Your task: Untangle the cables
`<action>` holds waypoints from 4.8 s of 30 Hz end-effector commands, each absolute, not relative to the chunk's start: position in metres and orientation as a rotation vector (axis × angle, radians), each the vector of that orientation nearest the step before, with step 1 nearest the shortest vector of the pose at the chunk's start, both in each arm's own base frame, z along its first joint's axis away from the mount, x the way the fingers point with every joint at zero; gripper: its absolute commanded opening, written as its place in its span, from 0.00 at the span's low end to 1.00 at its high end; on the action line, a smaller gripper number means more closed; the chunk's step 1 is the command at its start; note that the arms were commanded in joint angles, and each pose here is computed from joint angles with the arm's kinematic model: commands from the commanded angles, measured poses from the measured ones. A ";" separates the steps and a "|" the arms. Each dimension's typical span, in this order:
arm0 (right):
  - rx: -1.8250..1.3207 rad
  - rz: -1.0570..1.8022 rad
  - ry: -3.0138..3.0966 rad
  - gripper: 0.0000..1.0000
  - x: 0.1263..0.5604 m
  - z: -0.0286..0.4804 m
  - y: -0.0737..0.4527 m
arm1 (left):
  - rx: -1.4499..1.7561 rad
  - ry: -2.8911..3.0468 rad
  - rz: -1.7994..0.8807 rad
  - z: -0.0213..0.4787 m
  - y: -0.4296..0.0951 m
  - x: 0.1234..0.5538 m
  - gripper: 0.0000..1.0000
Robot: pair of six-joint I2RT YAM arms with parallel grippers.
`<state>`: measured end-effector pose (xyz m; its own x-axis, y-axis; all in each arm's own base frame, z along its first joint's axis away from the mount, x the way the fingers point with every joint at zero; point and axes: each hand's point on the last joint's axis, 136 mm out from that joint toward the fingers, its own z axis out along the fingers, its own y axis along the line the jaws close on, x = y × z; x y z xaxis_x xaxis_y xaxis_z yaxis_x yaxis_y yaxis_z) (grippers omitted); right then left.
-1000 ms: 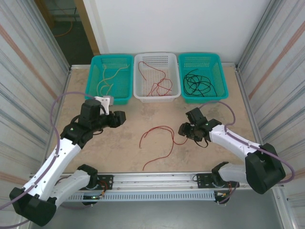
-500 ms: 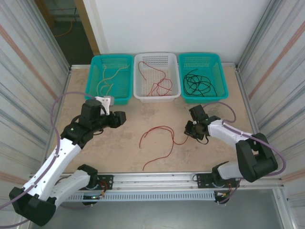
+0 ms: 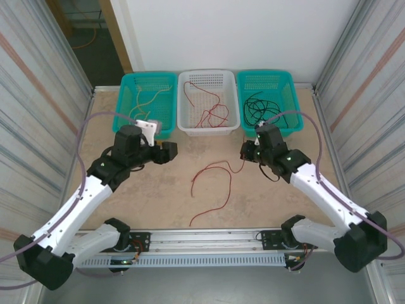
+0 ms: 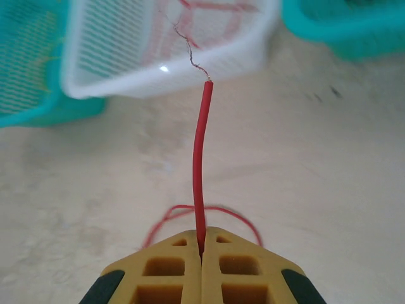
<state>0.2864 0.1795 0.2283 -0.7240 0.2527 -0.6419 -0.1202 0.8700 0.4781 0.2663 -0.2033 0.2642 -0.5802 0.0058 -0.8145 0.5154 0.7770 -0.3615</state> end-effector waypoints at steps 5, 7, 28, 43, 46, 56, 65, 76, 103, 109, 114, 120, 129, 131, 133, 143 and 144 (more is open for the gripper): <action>-0.155 0.713 2.067 0.00 0.270 0.320 0.204 | 0.724 1.796 -0.831 0.306 -0.268 0.245 0.81; -0.198 0.767 2.014 0.00 0.264 0.342 0.212 | 0.800 1.733 -0.783 0.311 -0.282 0.240 0.85; -0.362 1.026 1.749 0.00 0.232 0.438 0.243 | 0.901 1.612 -0.404 0.297 -0.310 0.287 0.77; -0.100 0.965 1.659 0.00 0.281 0.466 0.218 | 0.884 1.613 -0.503 0.294 -0.320 0.265 0.00; -0.015 0.993 1.635 0.00 0.298 0.473 0.210 | 0.964 1.598 -0.501 0.283 -0.337 0.248 0.00; 0.159 0.989 1.618 0.00 0.341 0.475 0.195 | 1.144 1.559 -0.588 0.255 -0.376 0.209 0.00; 0.180 0.988 1.621 0.00 0.364 0.468 0.196 | 1.305 1.491 -0.624 0.251 -0.413 0.190 0.00; 0.164 0.997 1.639 0.00 0.361 0.461 0.191 | 1.077 1.506 -0.680 0.274 -0.395 0.216 0.00; 0.054 0.752 2.100 0.79 0.253 0.320 0.136 | 0.301 1.610 -0.915 0.397 -0.245 0.332 0.00; 0.114 0.720 2.165 0.78 0.239 0.281 0.125 | 0.314 1.649 -0.853 0.415 -0.230 0.383 0.01; 0.144 0.708 2.187 0.78 0.237 0.263 0.122 | 0.324 1.659 -0.801 0.416 -0.234 0.428 0.04; 0.150 0.666 2.240 0.76 0.236 0.240 0.119 | 0.378 1.685 -0.774 0.401 -0.256 0.478 0.06; 0.169 0.678 2.310 0.77 0.231 0.198 0.121 | 0.432 1.749 -0.823 0.345 -0.290 0.538 0.11; 0.170 0.674 2.326 0.77 0.231 0.189 0.122 | 0.439 1.769 -0.818 0.332 -0.294 0.551 0.11; 0.169 0.671 2.339 0.77 0.231 0.182 0.122 | 0.459 1.802 -0.814 0.313 -0.299 0.563 0.11; 0.185 0.680 2.351 0.77 0.235 0.172 0.121 | 0.535 1.985 -0.789 0.225 -0.314 0.597 0.29; 0.186 0.678 2.350 0.77 0.236 0.172 0.120 | 0.528 2.003 -0.791 0.217 -0.314 0.598 0.38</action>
